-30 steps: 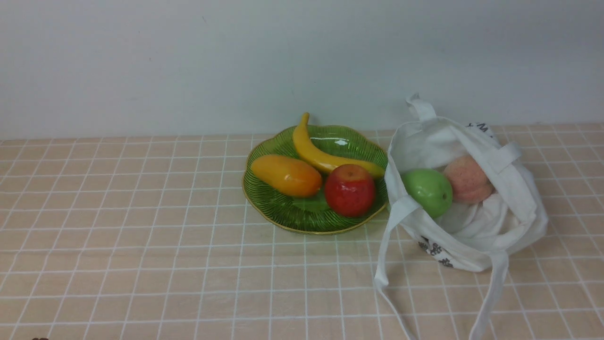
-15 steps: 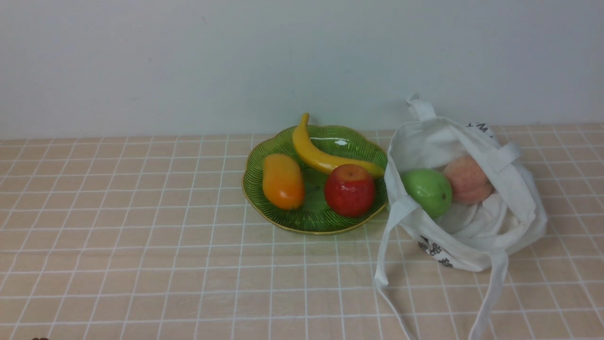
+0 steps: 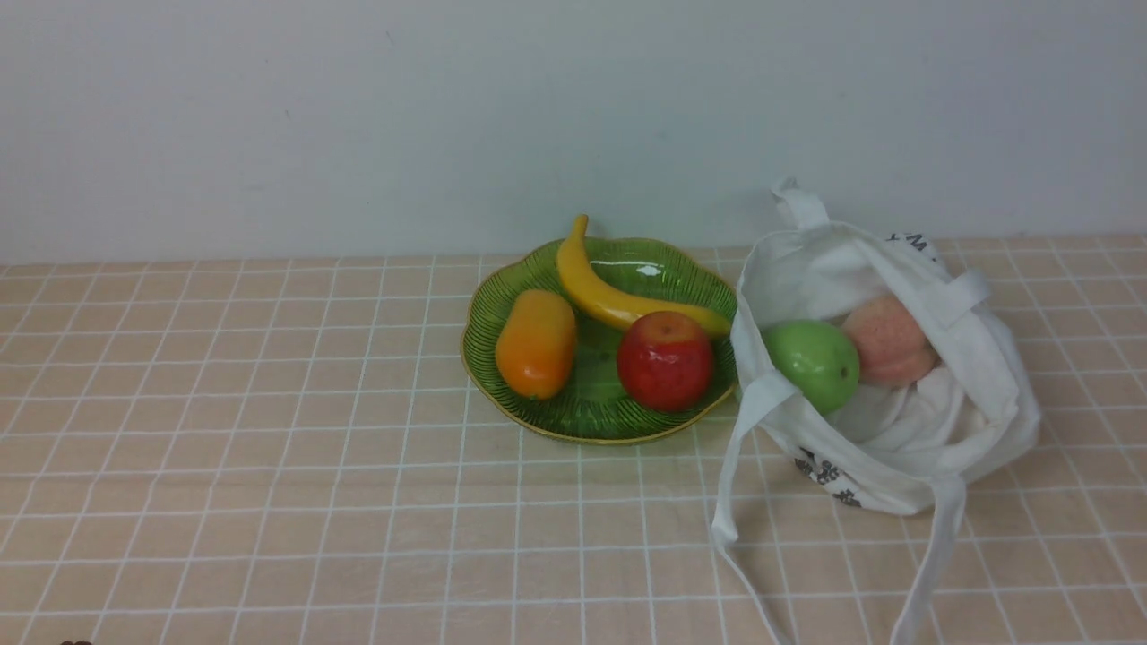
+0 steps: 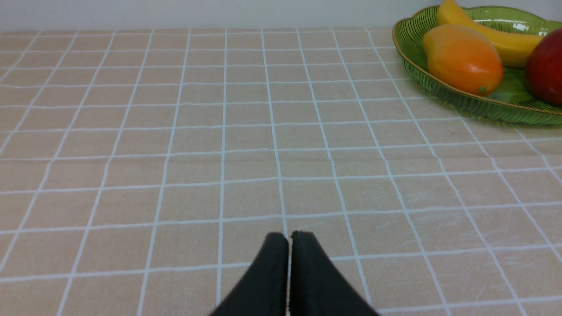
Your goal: Take the fruit out of the bag on the brown coffee tablecloth and place them on the plate.
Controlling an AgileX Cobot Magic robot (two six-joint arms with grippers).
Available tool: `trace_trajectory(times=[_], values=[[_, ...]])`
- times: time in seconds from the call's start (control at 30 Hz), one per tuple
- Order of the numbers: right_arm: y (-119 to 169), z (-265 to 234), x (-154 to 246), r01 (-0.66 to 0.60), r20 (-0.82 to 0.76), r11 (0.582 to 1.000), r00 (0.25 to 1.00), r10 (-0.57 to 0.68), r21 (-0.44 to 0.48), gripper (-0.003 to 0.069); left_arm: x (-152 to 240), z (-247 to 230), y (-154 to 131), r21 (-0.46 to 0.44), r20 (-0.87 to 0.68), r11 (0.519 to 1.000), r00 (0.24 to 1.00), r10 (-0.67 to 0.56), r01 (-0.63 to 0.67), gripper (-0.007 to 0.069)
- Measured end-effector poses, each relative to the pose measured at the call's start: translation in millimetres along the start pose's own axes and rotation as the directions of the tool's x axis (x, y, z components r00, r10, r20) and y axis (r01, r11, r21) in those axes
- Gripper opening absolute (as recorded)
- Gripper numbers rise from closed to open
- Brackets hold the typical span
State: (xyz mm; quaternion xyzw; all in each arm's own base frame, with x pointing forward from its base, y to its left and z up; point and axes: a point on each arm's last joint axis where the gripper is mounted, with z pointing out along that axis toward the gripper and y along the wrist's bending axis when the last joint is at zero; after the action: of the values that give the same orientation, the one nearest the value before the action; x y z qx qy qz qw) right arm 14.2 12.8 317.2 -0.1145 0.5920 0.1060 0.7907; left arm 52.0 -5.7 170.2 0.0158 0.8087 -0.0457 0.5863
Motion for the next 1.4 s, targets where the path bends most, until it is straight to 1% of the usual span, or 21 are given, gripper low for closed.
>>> trace_trajectory(times=[0.73, 0.8, 0.93, 1.03, 1.07, 1.1, 1.17, 1.23, 1.27, 1.3, 1.4], values=[[0, 1, 6, 0.004, -0.022, 1.000, 1.000, -0.004, 0.004, -0.0015, 0, 0, 0, 0.000, 0.000, 1.000, 1.000, 0.000, 0.000, -0.0008], [-2, 3, 19, 0.004, -0.067, 1.000, 0.998, -0.003, 0.026, -0.0015, 0, 0, 0, 0.000, 0.000, 1.000, 1.000, 0.000, 0.000, -0.0008], [-6, 6, 55, -0.050, -0.181, 0.995, 0.981, 0.065, 0.084, -0.0015, 0, 0, 0, 0.000, 0.000, 1.000, 1.000, 0.000, 0.000, -0.0008], [-9, 6, 80, -0.063, -0.255, 0.991, 0.963, 0.093, 0.121, -0.0015, 0, 0, 0, 0.000, 0.000, 1.000, 1.000, 0.000, 0.000, -0.0008], [-9, 6, 80, -0.055, -0.256, 0.991, 0.963, 0.085, 0.121, -0.0015, 0, 0, 0, 0.000, 0.000, 1.000, 1.000, 0.000, 0.000, -0.0008], [-10, 4, 98, -0.060, -0.319, 0.987, 0.942, 0.104, 0.146, -0.0015, 0, 0, 0, 0.000, 0.000, 1.000, 1.000, 0.000, 0.000, -0.0008], [-10, 2, 111, -0.056, -0.371, 0.984, 0.921, 0.116, 0.170, -0.0015, 0, 0, 0, 0.000, 0.000, 1.000, 1.000, 0.000, 0.000, -0.0008], [-12, -2, 128, -0.048, -0.447, 0.975, 0.883, 0.144, 0.219, -0.0015, 0, 0, 0, 0.000, 0.000, 1.000, 1.000, 0.000, 0.000, -0.0008], [-12, -2, 129, -0.047, -0.452, 0.974, 0.880, 0.146, 0.223, -0.0015, 0, 0, 0, 0.000, 0.000, 1.000, 1.000, 0.000, 0.000, -0.0008], [-14, -5, 137, -0.035, -0.487, 0.966, 0.859, 0.160, 0.256, -0.0015, 0, 0, 0, 0.000, 0.000, 1.000, 1.000, 0.000, 0.000, -0.0008], [-15, -7, 142, -0.023, -0.496, 0.956, 0.851, 0.173, 0.293, -0.0015, 0, 0, 0, 0.000, 0.000, 1.000, 1.000, 0.000, 0.000, -0.0008]])
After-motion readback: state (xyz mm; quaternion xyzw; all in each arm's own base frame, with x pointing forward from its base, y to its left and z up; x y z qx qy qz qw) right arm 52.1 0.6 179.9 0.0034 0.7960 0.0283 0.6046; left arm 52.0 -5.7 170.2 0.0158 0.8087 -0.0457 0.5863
